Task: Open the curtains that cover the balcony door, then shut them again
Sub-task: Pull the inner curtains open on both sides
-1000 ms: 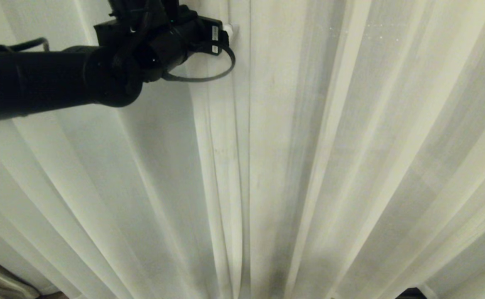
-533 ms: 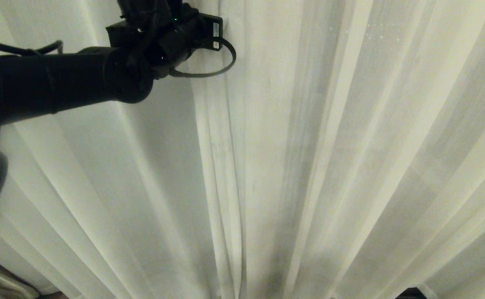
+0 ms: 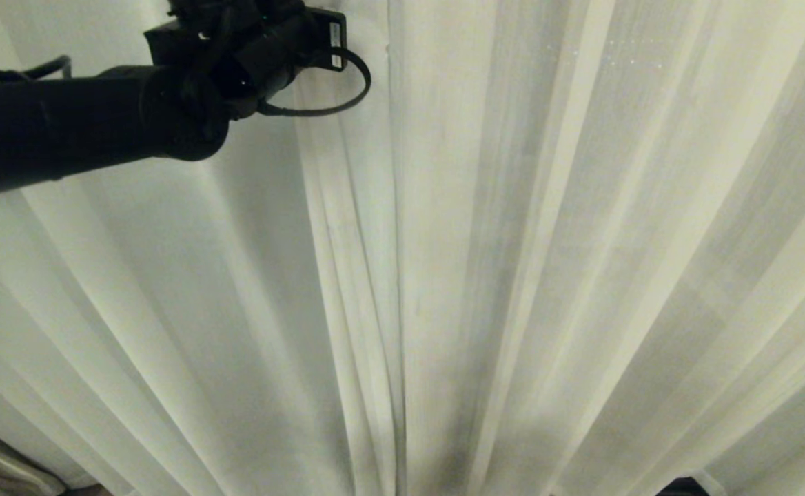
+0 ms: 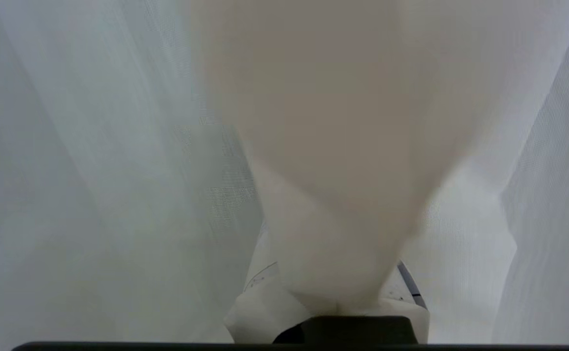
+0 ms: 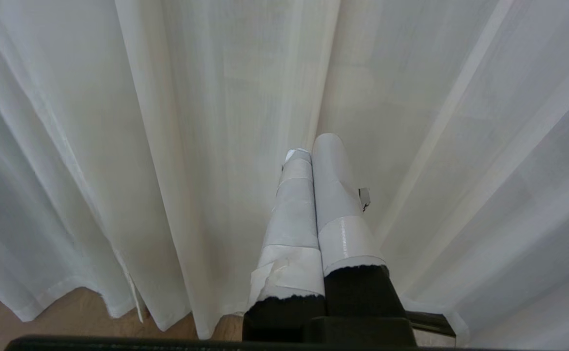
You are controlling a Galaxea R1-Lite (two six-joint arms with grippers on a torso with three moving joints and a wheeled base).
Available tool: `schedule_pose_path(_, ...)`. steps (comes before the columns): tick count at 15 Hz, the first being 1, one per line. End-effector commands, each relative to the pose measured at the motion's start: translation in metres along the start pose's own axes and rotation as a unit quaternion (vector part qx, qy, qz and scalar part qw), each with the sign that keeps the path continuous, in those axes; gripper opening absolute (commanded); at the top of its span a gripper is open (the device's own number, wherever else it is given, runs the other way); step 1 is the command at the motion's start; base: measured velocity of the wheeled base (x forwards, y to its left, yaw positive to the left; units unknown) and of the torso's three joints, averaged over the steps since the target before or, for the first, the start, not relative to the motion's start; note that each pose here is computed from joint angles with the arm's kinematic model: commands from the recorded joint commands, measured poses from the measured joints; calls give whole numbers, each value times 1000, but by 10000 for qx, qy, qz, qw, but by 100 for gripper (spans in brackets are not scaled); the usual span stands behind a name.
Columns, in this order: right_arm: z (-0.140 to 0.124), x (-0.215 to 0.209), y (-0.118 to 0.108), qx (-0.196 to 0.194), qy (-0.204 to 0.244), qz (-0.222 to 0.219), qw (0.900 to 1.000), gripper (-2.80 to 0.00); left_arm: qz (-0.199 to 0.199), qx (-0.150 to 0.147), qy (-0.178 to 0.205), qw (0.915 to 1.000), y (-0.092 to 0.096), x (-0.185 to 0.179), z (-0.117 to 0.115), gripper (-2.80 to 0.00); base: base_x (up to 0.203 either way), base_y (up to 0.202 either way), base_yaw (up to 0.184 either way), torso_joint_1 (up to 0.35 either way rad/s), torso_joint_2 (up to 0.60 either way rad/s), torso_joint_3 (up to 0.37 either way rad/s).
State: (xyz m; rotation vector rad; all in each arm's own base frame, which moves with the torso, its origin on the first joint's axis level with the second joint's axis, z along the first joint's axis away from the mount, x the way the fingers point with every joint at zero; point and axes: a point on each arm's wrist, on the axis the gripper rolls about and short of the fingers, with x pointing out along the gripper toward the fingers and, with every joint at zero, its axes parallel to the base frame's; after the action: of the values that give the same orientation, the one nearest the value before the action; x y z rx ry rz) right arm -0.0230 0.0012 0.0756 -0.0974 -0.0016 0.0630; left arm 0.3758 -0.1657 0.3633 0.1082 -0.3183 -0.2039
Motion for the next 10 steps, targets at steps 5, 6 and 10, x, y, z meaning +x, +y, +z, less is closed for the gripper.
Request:
schedule_pose_path(5, 0, 0, 0, -3, 7, 8, 10000, -280, 445, -53, -417, 9981, 22, -19, 20, -280, 0, 0, 0, 0, 0, 0)
schedule_pose_path(6, 0, 0, 0, -3, 7, 8, 10000, -280, 481, -46, -398, 9980, 26, -24, 21, -280, 0, 0, 0, 0, 0, 0)
schedule_pose_path(10, 0, 0, 0, -3, 7, 8, 10000, -280, 624, 40, -199, 9978, 45, -49, 19, -280, 0, 0, 0, 0, 0, 0)
